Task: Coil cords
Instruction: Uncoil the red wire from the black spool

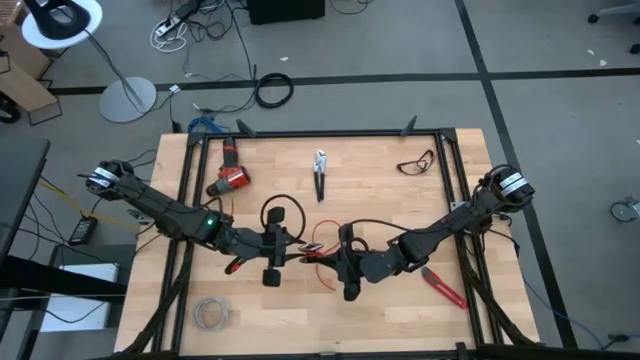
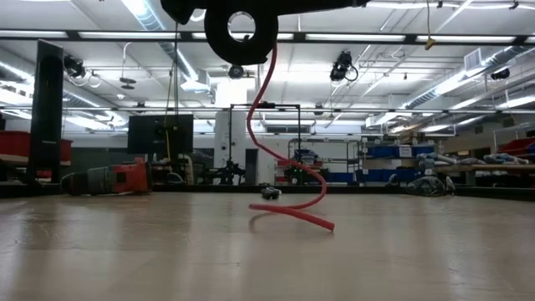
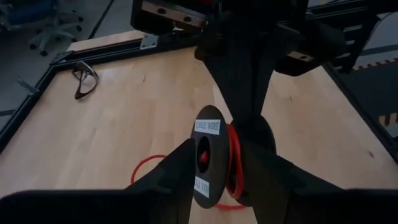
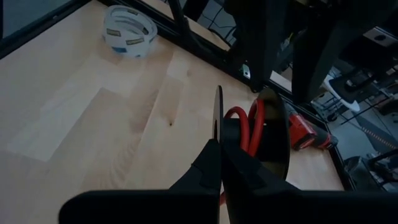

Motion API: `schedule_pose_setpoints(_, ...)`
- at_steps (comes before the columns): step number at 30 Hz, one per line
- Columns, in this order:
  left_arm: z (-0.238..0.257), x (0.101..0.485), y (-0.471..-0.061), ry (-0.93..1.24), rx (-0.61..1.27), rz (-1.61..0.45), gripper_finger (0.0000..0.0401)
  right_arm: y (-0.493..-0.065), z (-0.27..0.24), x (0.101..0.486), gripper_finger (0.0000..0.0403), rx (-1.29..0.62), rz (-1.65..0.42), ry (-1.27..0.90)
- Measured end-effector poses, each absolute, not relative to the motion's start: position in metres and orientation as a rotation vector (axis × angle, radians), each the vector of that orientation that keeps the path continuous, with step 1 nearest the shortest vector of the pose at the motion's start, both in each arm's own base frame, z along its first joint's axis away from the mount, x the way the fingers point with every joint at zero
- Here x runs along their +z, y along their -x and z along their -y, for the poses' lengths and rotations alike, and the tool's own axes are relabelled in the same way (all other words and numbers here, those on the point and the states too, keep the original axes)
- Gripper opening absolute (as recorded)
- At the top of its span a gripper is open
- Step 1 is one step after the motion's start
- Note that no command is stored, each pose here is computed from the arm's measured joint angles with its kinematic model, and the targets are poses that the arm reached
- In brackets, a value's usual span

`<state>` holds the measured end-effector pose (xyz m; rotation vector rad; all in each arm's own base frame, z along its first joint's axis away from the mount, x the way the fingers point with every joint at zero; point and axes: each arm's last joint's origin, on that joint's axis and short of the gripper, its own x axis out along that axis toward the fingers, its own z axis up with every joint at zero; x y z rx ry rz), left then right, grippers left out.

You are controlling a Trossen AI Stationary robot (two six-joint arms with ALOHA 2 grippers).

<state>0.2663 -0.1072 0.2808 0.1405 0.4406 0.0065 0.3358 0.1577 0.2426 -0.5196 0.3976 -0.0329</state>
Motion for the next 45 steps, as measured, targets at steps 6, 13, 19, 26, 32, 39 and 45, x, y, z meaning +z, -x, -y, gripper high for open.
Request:
schedule_pose_setpoints(6, 0.103, 0.277, -0.266, -0.154, 0.040, -0.478, 0.0131, -0.336, -0.158, 0.243, 0.0000, -0.034, -0.394, 0.523)
schedule_pose_setpoints(13, 0.099, 0.277, -0.267, -0.162, 0.053, -0.480, 0.0094, -0.336, -0.157, 0.243, 0.0000, -0.040, -0.391, 0.522)
schedule_pose_setpoints(19, 0.098, 0.278, -0.268, -0.207, 0.043, -0.477, 0.0030, -0.337, -0.157, 0.244, 0.0000, -0.046, -0.388, 0.520)
schedule_pose_setpoints(26, 0.098, 0.279, -0.268, -0.265, 0.031, -0.467, 0.0004, -0.337, -0.157, 0.244, 0.0000, -0.044, -0.384, 0.518)
schedule_pose_setpoints(32, 0.098, 0.279, -0.268, -0.284, 0.041, -0.462, 0.0001, -0.338, -0.157, 0.246, 0.0013, -0.045, -0.362, 0.505)
schedule_pose_setpoints(39, 0.097, 0.279, -0.268, -0.295, 0.064, -0.461, 0.0000, -0.339, -0.160, 0.253, 0.0049, -0.054, -0.297, 0.480)
schedule_pose_setpoints(45, 0.095, 0.277, -0.267, -0.319, 0.093, -0.485, 0.0000, -0.340, -0.160, 0.258, 0.0073, -0.101, -0.274, 0.474)
